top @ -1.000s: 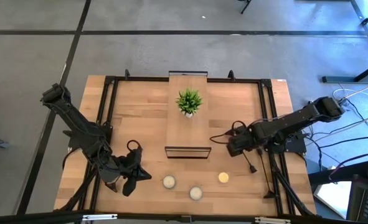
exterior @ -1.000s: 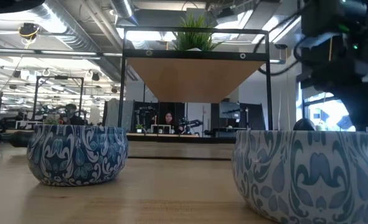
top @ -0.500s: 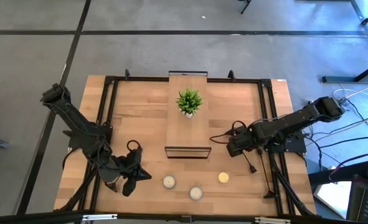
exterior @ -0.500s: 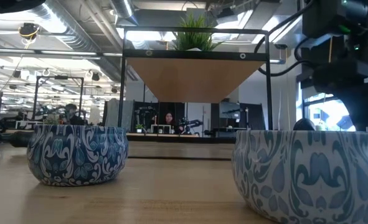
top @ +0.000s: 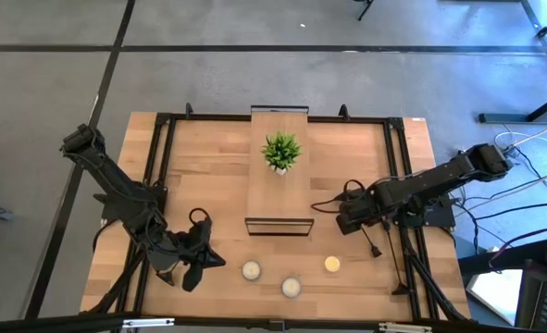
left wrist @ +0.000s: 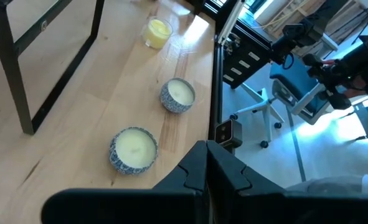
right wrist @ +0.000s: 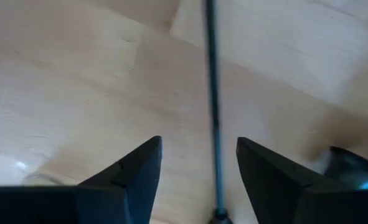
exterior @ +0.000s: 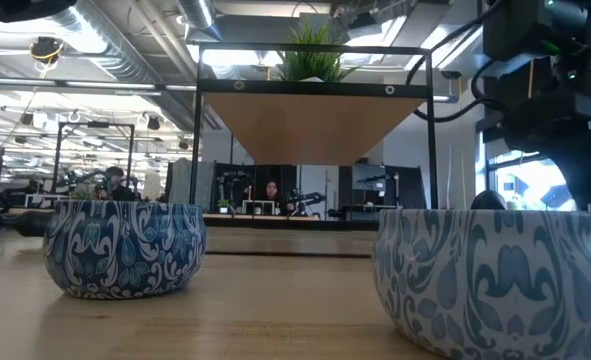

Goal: Pick & Place candle stick holders
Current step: Put the middle candle holder on the shelf

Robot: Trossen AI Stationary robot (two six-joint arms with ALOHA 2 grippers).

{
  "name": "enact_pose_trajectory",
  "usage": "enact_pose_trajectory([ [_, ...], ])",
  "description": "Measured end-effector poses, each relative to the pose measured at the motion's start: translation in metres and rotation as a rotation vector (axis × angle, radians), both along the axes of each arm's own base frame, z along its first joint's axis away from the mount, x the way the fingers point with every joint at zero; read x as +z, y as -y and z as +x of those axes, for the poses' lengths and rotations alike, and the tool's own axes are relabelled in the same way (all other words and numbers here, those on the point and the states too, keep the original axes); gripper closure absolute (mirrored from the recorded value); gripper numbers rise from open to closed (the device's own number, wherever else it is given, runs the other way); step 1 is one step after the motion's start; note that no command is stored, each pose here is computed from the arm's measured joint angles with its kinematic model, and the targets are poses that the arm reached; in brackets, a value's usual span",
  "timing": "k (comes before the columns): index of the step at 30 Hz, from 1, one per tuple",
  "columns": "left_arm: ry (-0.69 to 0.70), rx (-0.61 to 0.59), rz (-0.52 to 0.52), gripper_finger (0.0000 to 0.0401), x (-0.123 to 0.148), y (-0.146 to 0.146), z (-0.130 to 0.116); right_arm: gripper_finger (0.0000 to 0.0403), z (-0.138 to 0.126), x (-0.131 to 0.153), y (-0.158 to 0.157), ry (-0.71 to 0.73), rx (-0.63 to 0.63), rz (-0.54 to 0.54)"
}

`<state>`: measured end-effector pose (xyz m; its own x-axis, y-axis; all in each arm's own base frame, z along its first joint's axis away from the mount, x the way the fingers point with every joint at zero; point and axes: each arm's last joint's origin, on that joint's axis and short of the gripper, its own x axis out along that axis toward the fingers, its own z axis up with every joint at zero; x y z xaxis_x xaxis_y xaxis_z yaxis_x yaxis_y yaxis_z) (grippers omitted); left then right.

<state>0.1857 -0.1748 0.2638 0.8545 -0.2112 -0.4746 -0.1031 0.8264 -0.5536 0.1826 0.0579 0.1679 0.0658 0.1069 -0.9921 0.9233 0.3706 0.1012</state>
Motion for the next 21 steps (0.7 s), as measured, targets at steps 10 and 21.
enact_pose_trajectory([
  [10, 0.000, 0.000, -0.002, 0.0399, -0.0001, 0.0003, -0.0003, 0.0194, 0.0066, -0.0095, -0.0025, -0.021, 0.000, 0.009],
  [21, -0.001, 0.003, -0.008, 0.0399, -0.0001, 0.0003, -0.0003, 0.0224, 0.0062, -0.0103, -0.0031, -0.036, -0.023, 0.017],
])
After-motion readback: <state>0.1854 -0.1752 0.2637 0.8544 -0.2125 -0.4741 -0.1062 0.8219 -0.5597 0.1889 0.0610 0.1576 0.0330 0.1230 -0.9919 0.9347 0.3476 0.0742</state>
